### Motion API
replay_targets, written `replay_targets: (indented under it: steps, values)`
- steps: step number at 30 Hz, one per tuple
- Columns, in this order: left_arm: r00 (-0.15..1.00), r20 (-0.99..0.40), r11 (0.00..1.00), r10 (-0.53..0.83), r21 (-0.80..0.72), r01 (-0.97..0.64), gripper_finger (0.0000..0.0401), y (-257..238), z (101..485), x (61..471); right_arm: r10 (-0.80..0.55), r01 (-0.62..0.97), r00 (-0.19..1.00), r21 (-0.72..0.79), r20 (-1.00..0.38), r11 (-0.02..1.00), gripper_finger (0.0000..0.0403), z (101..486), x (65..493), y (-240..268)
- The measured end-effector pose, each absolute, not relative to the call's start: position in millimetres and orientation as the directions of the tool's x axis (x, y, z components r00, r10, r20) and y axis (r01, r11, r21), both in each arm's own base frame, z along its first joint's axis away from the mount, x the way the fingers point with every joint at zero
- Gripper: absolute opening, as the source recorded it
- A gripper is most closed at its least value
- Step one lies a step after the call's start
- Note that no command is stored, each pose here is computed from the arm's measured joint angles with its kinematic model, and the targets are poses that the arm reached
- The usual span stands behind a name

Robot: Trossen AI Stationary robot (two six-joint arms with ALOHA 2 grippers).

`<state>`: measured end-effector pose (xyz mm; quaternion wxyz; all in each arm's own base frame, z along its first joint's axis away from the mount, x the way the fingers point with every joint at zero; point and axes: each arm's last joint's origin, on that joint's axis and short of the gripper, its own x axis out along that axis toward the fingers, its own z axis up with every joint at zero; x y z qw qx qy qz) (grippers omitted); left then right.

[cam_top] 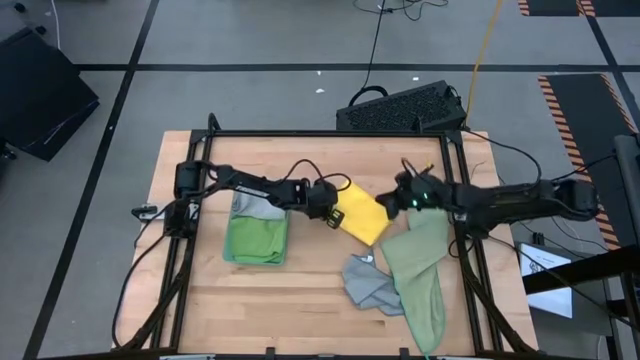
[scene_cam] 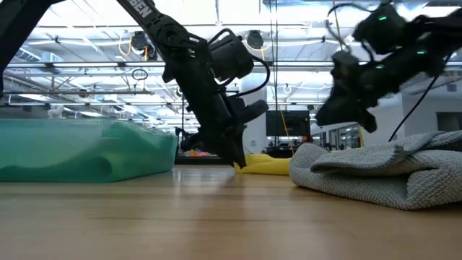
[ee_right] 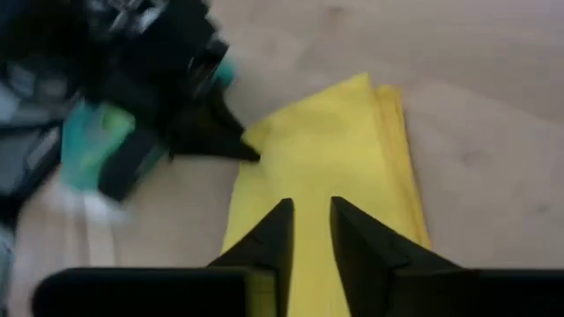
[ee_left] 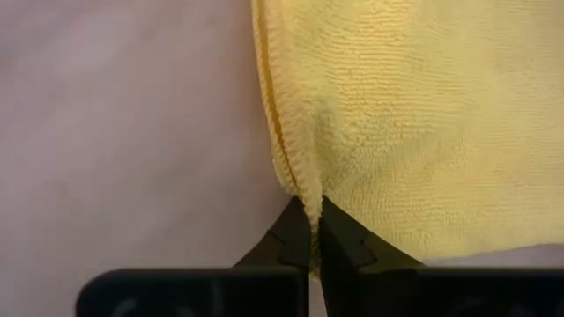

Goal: Fold microfiber towels
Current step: Fold the yellow microfiber cloth

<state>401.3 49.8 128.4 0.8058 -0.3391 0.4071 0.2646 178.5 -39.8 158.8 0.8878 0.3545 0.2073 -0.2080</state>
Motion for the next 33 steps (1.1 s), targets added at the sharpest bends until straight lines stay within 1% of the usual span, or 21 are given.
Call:
replay_targets:
  steps: [4,7,11,15,18,21,23,26,29,33]
  values:
    - [0.561,-0.817,0.706,0.133,-0.320,-0.633,0.0009,62,131,403,-0.197,0.545,0.814,0.603,-0.546,0.583,0.0114,164,187,-77]
    - [0.577,-0.811,0.740,0.100,-0.327,-0.588,0.0005,71,131,402,-0.139,0.537,0.816,0.644,-0.562,0.545,0.0145,163,195,-108]
    - [0.585,-0.809,0.790,0.059,-0.321,-0.523,0.0011,81,132,400,-0.045,0.532,0.809,0.697,-0.586,0.480,0.0182,157,208,-143]
    - [0.591,-0.806,0.815,0.039,-0.317,-0.486,0.0008,91,132,398,0.002,0.554,0.779,0.690,-0.627,0.467,0.0216,157,224,-168]
    - [0.594,-0.804,0.811,0.032,-0.326,-0.486,0.0005,98,133,396,0.040,0.594,0.731,0.663,-0.681,0.455,0.0240,156,235,-180]
    - [0.595,-0.803,0.819,0.033,-0.320,-0.476,0.0013,103,133,395,0.083,0.621,0.676,0.627,-0.732,0.469,0.0261,153,243,-187]
    - [0.596,-0.802,0.832,0.032,-0.309,-0.460,0.0015,106,133,394,0.098,0.638,0.642,0.600,-0.761,0.482,0.0272,149,247,-190]
    - [0.598,-0.801,0.847,0.031,-0.296,-0.441,0.0009,113,133,392,0.082,0.664,0.595,0.547,-0.799,0.510,0.0280,143,249,-193]
    - [0.599,-0.800,0.847,0.038,-0.292,-0.444,0.0006,122,133,389,0.076,0.671,0.581,0.530,-0.810,0.519,0.0281,134,251,-195]
    - [0.601,-0.799,0.860,0.039,-0.280,-0.427,0.0016,129,133,387,0.087,0.662,0.583,0.534,-0.808,0.525,0.0276,126,256,-196]
